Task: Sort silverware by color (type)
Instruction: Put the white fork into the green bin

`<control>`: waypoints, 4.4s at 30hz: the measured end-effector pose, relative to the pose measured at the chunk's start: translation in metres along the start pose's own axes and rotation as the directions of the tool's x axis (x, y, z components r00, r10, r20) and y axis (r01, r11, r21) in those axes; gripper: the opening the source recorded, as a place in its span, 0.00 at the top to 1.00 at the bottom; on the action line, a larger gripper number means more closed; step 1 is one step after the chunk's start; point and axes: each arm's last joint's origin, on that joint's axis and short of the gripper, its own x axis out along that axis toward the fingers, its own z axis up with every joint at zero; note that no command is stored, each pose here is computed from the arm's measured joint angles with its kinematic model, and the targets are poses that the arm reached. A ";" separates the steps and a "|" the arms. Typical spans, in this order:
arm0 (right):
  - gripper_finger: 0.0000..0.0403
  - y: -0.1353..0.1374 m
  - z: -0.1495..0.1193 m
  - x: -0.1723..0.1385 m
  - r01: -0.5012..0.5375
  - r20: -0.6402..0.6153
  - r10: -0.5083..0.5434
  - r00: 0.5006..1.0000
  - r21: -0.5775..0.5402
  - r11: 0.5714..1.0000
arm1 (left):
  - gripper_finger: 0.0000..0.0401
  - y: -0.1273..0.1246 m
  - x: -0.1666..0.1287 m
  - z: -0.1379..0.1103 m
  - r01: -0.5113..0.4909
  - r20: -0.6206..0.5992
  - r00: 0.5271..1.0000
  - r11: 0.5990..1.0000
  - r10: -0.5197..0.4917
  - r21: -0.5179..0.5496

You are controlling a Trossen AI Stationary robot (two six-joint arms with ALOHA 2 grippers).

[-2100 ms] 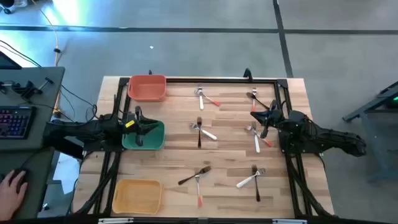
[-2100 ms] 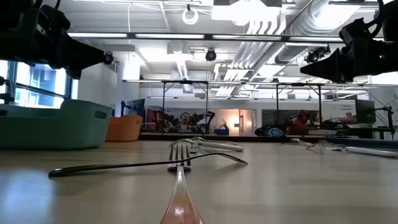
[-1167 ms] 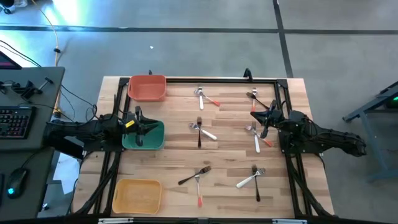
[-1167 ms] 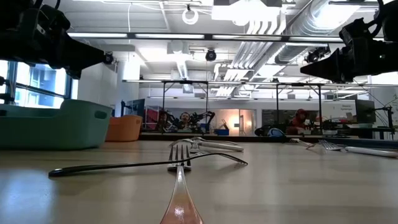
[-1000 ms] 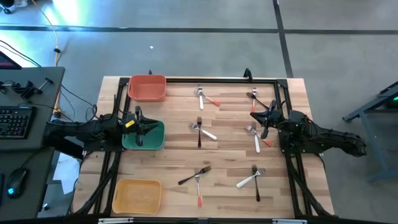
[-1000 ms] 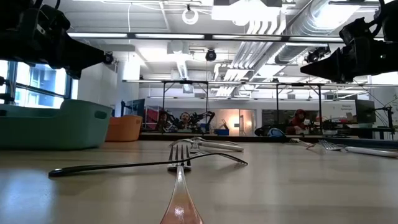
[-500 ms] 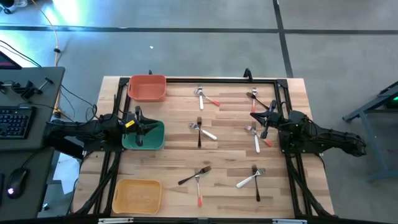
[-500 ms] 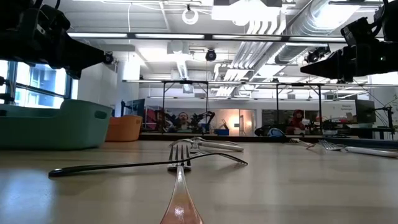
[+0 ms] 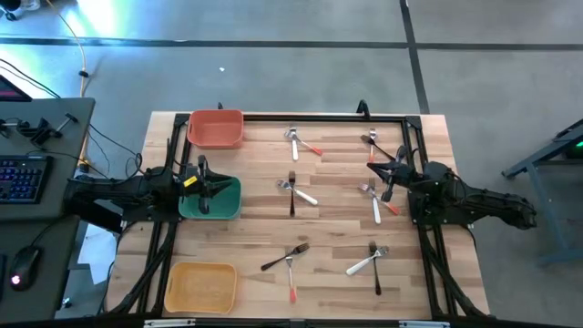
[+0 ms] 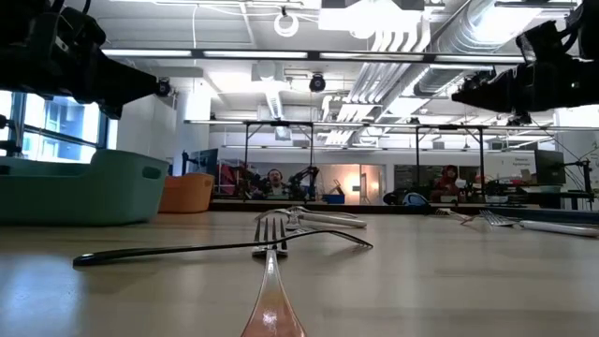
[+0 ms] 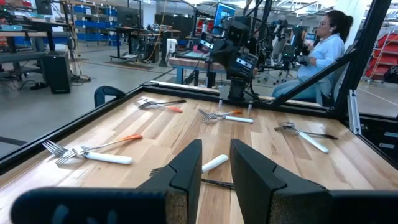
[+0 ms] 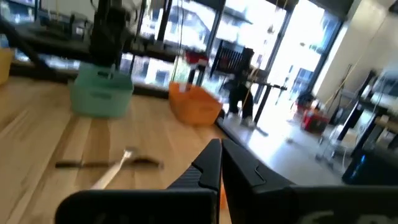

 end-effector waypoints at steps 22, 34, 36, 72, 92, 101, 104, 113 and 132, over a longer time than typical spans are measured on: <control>1.00 0.012 0.018 0.013 -0.136 0.168 0.092 0.981 0.272 0.953 | 0.82 0.000 0.000 0.000 0.000 0.000 1.000 1.000 0.000 -0.001; 1.00 0.054 0.026 0.041 -0.264 0.075 0.254 0.964 0.323 0.909 | 0.82 0.000 0.000 0.000 0.000 0.001 1.000 1.000 0.000 0.000; 1.00 0.061 0.029 0.048 -0.274 0.043 0.276 0.960 0.328 0.904 | 0.82 0.000 0.000 0.001 0.000 0.006 1.000 1.000 0.000 0.006; 1.00 0.143 0.085 0.218 -0.276 -0.127 0.326 0.937 0.305 0.912 | 0.82 0.000 0.000 0.003 -0.003 0.033 0.999 0.997 0.001 0.071; 0.77 0.143 0.052 0.258 -0.038 -0.706 0.201 0.679 0.240 0.970 | 0.82 0.000 0.000 0.003 -0.003 0.030 1.000 0.997 0.001 0.072; 0.66 0.115 0.019 0.273 0.014 -0.774 0.218 0.594 0.281 0.960 | 0.82 0.000 0.000 0.003 -0.006 0.031 1.000 0.993 0.002 0.119; 0.66 0.114 0.004 0.274 0.003 -0.806 0.235 0.543 0.281 0.960 | 0.82 0.000 0.000 0.003 -0.006 0.031 1.000 0.990 0.002 0.142; 0.66 0.117 -0.020 0.275 0.019 -0.852 0.215 0.478 0.255 0.967 | 0.82 0.000 0.000 0.003 -0.007 0.030 1.000 0.987 0.002 0.161; 0.95 0.126 -0.031 0.273 0.032 -0.874 0.184 0.451 0.222 0.975 | 0.82 0.000 0.000 0.003 -0.006 0.030 1.000 0.989 0.002 0.149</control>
